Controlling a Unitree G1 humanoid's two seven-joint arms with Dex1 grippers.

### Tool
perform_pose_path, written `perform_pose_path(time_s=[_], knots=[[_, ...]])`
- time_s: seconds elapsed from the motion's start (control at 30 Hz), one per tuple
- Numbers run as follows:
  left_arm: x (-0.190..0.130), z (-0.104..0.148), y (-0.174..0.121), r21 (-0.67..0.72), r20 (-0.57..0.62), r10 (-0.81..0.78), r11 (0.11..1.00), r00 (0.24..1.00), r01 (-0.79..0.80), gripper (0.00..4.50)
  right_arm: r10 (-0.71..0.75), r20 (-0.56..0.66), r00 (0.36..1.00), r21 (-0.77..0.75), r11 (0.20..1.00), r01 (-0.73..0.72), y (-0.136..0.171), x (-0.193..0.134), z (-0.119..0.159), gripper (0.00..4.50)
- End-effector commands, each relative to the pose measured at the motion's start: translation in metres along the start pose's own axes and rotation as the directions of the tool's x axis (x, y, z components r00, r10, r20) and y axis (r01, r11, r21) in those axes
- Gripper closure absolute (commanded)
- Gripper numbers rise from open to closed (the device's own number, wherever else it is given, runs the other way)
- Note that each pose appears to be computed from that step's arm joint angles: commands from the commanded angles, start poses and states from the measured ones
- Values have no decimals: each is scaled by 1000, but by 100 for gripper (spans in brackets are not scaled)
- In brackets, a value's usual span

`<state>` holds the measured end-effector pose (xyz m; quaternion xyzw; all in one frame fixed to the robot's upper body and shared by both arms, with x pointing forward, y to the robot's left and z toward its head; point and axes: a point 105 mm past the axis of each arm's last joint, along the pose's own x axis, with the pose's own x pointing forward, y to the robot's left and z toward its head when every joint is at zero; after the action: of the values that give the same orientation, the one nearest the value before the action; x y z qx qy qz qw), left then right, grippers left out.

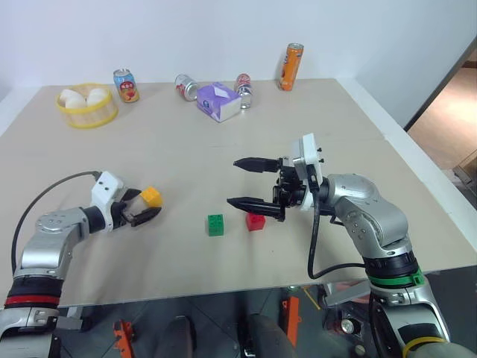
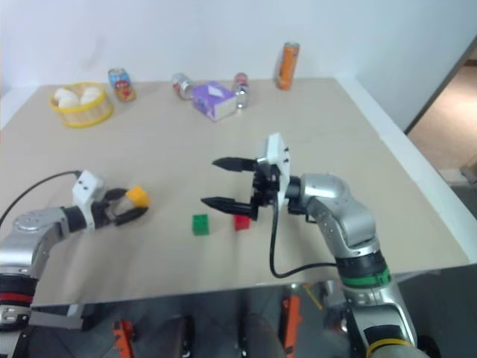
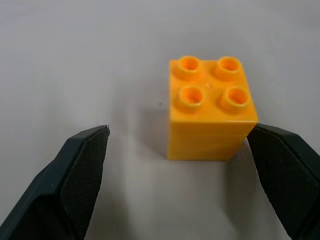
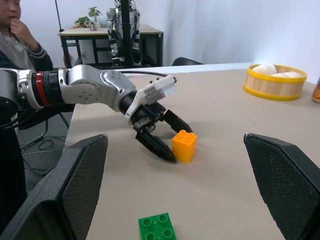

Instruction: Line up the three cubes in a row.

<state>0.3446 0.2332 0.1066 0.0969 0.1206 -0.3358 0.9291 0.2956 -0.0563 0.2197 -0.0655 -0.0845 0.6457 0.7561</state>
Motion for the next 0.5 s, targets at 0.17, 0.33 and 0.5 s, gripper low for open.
perform_pose_path(time_s=[0.17,0.33,0.5], knots=[[6,13,3,51,37,1,999,999,-3,226,0,22,1000,-54,999,1,3,-1,13,0],[4,13,1,86,28,-23,996,999,20,315,4,12,1000,-51,999,-3,5,-3,12,0],[-8,21,-34,190,-7,-260,948,965,257,315,71,-46,996,-19,997,-72,17,-15,6,0]])
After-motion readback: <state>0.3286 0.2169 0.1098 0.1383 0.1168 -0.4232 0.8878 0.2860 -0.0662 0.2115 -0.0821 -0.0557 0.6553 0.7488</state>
